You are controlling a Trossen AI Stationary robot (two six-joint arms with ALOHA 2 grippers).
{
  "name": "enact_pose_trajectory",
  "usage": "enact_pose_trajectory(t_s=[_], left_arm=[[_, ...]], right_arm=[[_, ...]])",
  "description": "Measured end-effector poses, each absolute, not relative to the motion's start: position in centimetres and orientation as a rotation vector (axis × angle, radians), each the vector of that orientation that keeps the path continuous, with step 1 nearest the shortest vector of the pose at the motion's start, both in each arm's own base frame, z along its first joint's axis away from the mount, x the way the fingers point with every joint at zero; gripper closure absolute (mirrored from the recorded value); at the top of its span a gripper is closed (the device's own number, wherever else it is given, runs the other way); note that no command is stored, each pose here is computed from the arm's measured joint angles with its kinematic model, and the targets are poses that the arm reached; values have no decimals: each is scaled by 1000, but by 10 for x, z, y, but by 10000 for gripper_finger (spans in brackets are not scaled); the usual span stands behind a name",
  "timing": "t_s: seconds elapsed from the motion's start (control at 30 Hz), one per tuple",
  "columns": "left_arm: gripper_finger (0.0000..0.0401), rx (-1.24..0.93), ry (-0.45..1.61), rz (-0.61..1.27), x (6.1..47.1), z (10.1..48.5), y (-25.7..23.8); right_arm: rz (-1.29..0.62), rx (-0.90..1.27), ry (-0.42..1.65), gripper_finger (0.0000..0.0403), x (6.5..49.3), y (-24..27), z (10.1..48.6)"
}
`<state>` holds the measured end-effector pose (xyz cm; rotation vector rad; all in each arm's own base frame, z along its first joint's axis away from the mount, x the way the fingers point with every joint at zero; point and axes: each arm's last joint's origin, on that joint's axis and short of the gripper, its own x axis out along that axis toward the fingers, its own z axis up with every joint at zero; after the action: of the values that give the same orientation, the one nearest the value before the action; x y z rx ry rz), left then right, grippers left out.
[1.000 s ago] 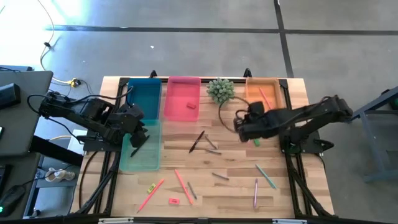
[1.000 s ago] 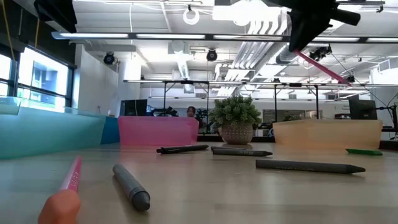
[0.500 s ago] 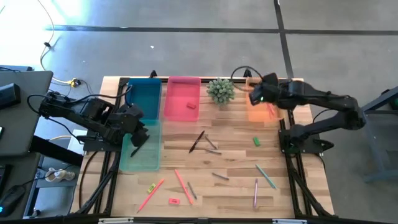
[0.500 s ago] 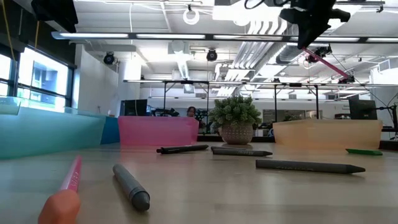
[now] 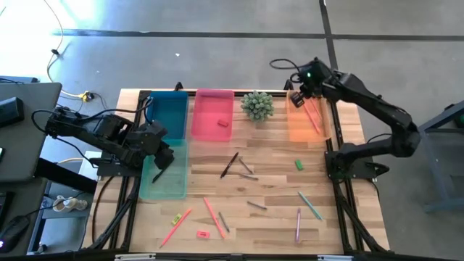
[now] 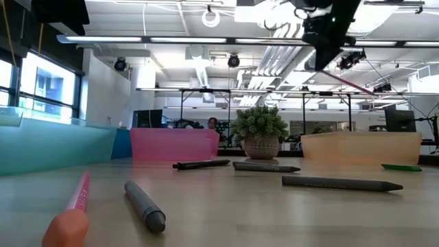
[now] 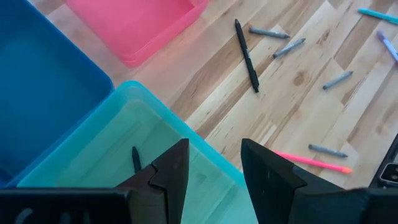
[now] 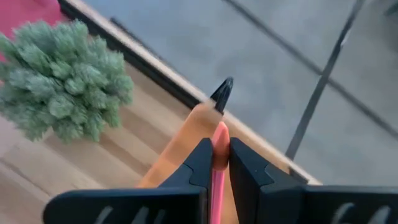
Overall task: Sort crayons/erasers/pens/pencils in bins
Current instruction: Put the pink pencil into the orange bin
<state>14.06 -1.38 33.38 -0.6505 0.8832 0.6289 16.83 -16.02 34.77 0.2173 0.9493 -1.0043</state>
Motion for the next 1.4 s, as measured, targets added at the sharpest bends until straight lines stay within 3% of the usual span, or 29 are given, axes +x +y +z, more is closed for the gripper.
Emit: enact_pose_trajectory(t_s=[0.57,1.4], left_arm=[[268,-646,824,638,144,336,-13],[268,-680,851,700,160,328,-16]], right_arm=[[-816,495,1210,384,163,-247,270],[-787,568,1376,384,183,-283,196]])
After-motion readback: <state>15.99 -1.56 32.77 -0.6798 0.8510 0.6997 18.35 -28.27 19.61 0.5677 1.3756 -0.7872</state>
